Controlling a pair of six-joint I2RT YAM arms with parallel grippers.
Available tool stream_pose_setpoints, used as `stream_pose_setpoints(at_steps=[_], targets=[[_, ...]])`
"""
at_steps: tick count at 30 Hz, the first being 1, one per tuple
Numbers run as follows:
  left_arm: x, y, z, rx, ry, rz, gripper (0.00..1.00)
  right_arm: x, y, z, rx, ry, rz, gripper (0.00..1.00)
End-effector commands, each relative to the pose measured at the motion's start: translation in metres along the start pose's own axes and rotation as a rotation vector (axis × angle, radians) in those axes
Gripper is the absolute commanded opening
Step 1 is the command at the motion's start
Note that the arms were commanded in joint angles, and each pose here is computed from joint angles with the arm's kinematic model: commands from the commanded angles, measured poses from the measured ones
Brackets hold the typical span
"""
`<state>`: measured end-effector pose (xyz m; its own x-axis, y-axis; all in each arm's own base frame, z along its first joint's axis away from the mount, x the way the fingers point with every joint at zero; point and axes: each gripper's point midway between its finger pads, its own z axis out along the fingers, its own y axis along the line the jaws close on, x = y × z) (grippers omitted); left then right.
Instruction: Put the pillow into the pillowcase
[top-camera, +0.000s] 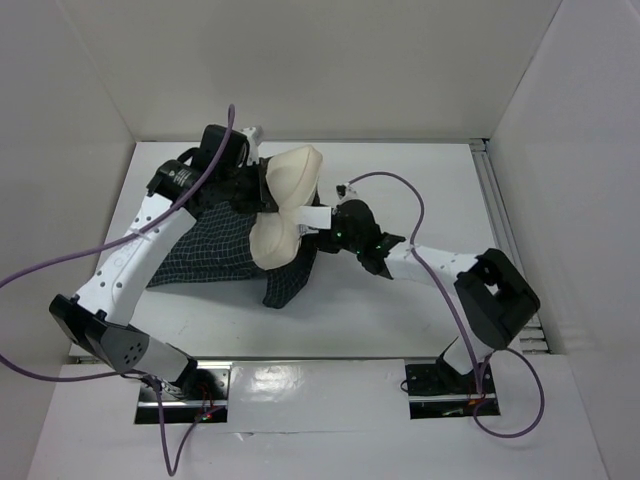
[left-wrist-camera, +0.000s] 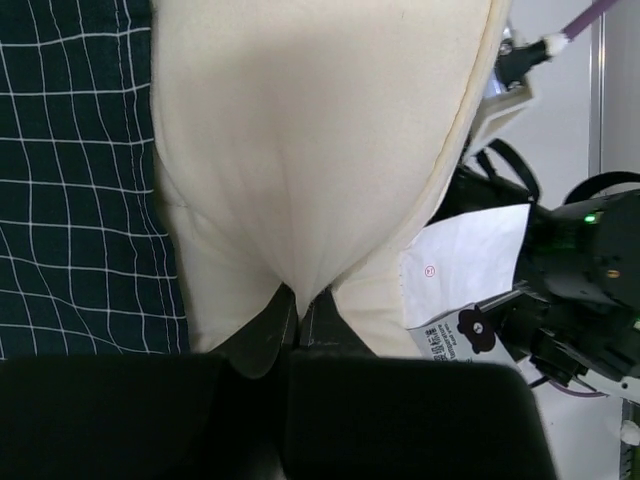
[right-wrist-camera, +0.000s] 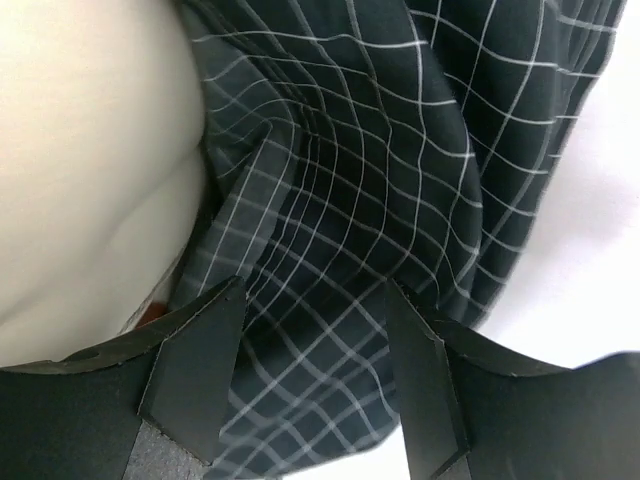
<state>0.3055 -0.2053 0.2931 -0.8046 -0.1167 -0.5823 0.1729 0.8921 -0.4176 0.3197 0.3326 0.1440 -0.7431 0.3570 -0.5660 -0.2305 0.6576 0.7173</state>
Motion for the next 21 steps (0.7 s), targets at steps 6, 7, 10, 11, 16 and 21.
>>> stream_pose_setpoints(at_steps=[6, 7, 10, 11, 16, 21], targets=[[-0.029, -0.027, -0.022, 0.148, -0.119, 0.013, 0.00, -0.052, 0.038, 0.045, -0.097, -0.208, 0.055, 0.69], [-0.032, -0.025, -0.026, 0.147, -0.132, 0.009, 0.00, -0.055, 0.042, 0.058, -0.095, -0.217, 0.054, 0.70], [-0.032, -0.026, -0.031, 0.163, -0.137, 0.007, 0.00, -0.040, 0.024, 0.097, 0.037, -0.166, 0.061, 0.71], [-0.035, -0.024, -0.035, 0.162, -0.149, -0.006, 0.00, -0.040, 0.017, 0.105, 0.069, -0.168, 0.062, 0.65], [-0.037, -0.020, -0.044, 0.168, -0.170, -0.025, 0.00, -0.035, -0.018, 0.113, 0.192, -0.205, 0.093, 0.30], [-0.039, -0.002, -0.045, 0.115, -0.195, -0.051, 0.00, -0.048, -0.038, 0.082, 0.213, -0.234, 0.104, 0.00]])
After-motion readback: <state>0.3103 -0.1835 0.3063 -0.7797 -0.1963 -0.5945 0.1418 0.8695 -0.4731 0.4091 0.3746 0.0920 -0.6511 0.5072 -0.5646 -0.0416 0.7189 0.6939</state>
